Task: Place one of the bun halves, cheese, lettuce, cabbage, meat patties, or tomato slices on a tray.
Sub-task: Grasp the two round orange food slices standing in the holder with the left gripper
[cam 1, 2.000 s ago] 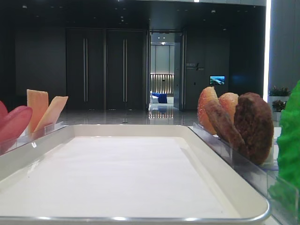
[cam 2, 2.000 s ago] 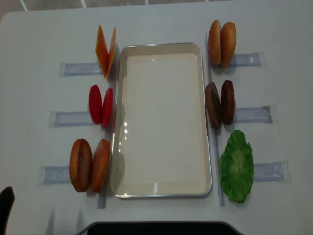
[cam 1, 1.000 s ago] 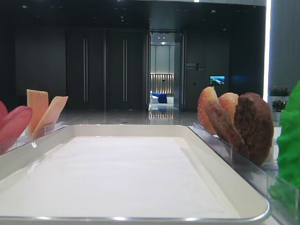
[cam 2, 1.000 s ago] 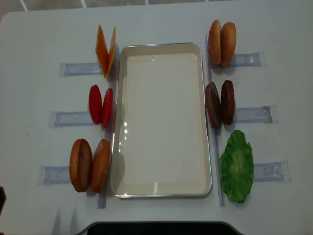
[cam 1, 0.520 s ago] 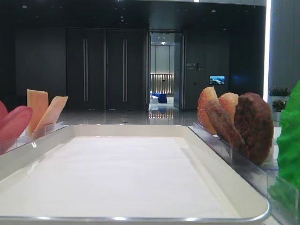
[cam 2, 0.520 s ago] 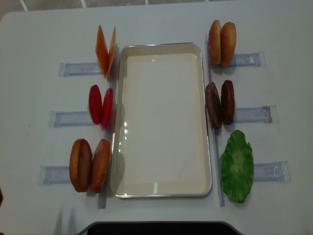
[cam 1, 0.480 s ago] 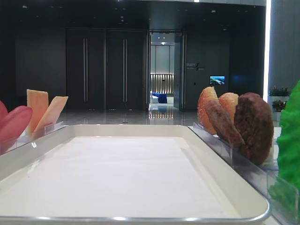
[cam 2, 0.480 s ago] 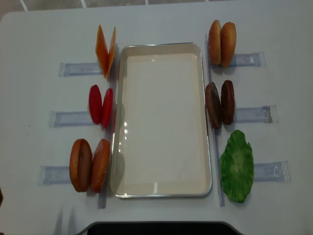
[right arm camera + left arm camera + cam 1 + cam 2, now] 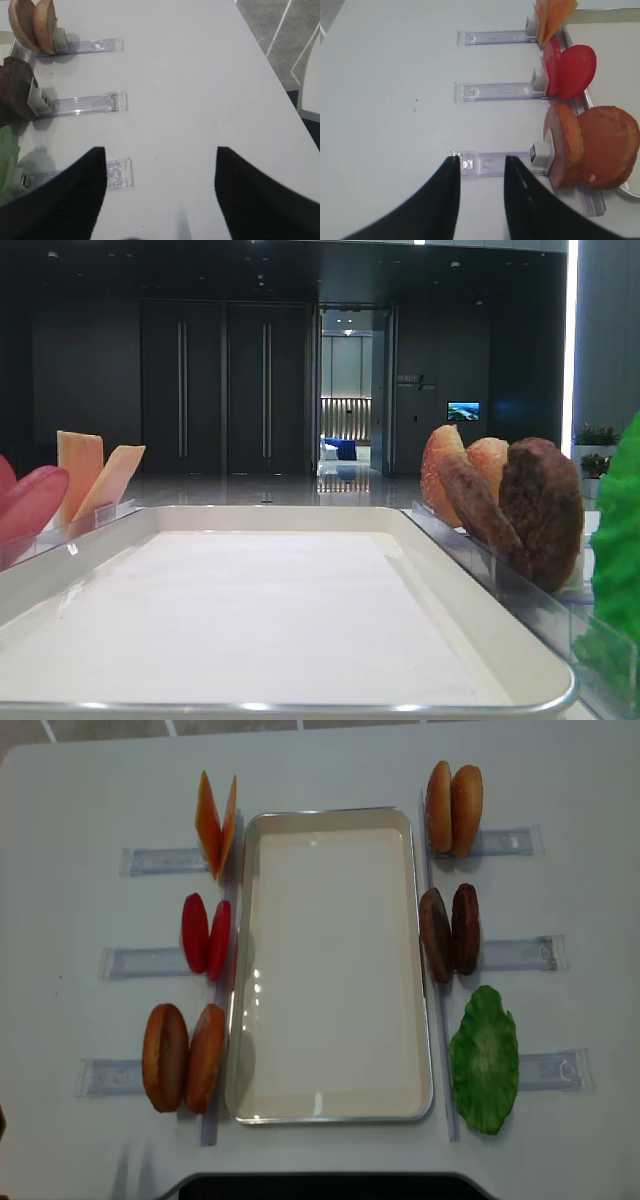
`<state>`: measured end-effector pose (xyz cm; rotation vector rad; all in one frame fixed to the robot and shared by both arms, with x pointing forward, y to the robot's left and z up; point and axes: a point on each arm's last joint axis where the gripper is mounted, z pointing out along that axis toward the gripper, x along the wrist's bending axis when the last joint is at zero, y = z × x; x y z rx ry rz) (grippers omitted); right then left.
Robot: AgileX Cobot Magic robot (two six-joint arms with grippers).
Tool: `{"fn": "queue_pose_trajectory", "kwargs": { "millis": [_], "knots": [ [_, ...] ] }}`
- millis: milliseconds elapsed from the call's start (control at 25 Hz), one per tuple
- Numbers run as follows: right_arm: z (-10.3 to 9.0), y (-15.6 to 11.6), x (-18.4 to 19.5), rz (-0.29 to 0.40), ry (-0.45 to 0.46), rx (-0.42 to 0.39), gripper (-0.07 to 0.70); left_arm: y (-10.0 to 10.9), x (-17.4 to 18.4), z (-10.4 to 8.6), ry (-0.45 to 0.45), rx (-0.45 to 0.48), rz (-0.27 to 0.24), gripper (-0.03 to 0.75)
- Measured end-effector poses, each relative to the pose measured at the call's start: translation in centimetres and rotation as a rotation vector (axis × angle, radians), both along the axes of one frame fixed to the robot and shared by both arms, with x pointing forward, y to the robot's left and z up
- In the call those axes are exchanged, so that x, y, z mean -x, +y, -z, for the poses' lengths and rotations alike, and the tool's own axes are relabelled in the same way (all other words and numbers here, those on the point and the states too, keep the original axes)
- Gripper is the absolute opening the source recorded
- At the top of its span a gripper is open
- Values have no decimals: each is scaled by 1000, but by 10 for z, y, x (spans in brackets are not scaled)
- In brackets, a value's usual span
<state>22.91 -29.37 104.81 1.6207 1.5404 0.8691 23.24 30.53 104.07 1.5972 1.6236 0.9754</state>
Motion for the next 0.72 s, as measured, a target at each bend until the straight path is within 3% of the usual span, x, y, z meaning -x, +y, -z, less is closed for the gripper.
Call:
{"fn": "queue_pose_trajectory", "kwargs": {
  "millis": [720],
  "knots": [
    [0,0,0,0,0,0,445,0,0,0,0,0,0,219]
  ]
}}
